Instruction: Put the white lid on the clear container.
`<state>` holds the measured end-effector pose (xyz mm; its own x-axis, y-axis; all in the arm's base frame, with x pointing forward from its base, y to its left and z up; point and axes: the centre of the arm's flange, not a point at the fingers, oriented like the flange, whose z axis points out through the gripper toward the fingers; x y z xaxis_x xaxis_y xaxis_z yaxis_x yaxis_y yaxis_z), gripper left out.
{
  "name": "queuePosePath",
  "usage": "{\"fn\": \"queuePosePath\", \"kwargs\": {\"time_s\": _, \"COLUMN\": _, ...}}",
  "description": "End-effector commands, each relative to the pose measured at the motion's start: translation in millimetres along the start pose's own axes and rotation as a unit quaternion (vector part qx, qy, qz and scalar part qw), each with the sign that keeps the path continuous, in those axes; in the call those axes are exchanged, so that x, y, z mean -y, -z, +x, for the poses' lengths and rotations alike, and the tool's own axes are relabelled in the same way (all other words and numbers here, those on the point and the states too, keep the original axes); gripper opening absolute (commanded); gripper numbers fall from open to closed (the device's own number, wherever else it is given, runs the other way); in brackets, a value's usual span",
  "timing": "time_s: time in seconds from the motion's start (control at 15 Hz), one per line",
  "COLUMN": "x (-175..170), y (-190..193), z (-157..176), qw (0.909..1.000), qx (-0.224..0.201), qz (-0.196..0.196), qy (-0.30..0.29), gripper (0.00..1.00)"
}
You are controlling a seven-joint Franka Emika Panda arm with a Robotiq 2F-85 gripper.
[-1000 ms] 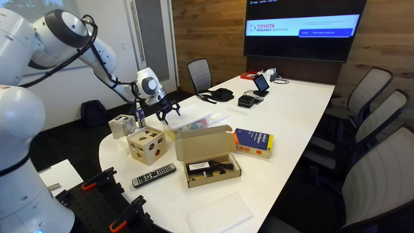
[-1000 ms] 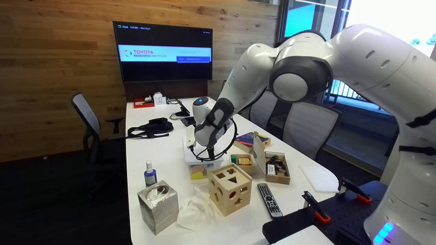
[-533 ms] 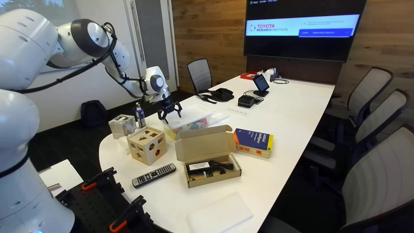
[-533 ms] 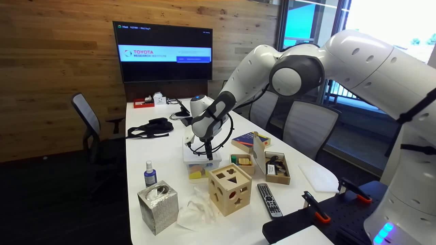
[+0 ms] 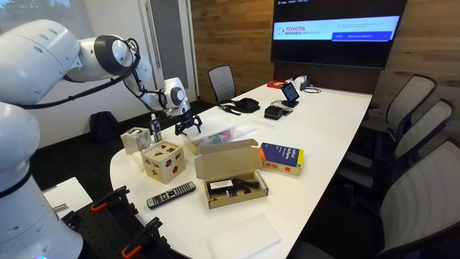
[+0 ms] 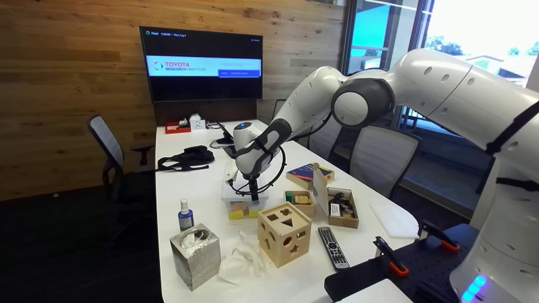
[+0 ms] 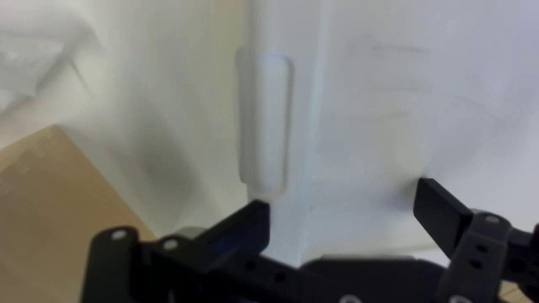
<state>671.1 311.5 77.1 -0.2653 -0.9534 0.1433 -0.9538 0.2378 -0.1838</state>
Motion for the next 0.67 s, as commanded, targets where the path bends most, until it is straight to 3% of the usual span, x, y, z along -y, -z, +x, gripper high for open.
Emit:
{"fn": "queuePosePath", "kwargs": {"time_s": 0.0, "x": 9, "y": -14, "z": -11, "qw": 0.9999, "qx": -0.003, "qz": -0.006, "qy": 0.008, "gripper": 1.00}}
{"fn": "queuePosePath", "kwargs": {"time_s": 0.6, "x": -7, "y": -35, "z": -12, "qw": 0.9980, "qx": -0.025, "qz": -0.031, "qy": 0.048, "gripper": 1.00}}
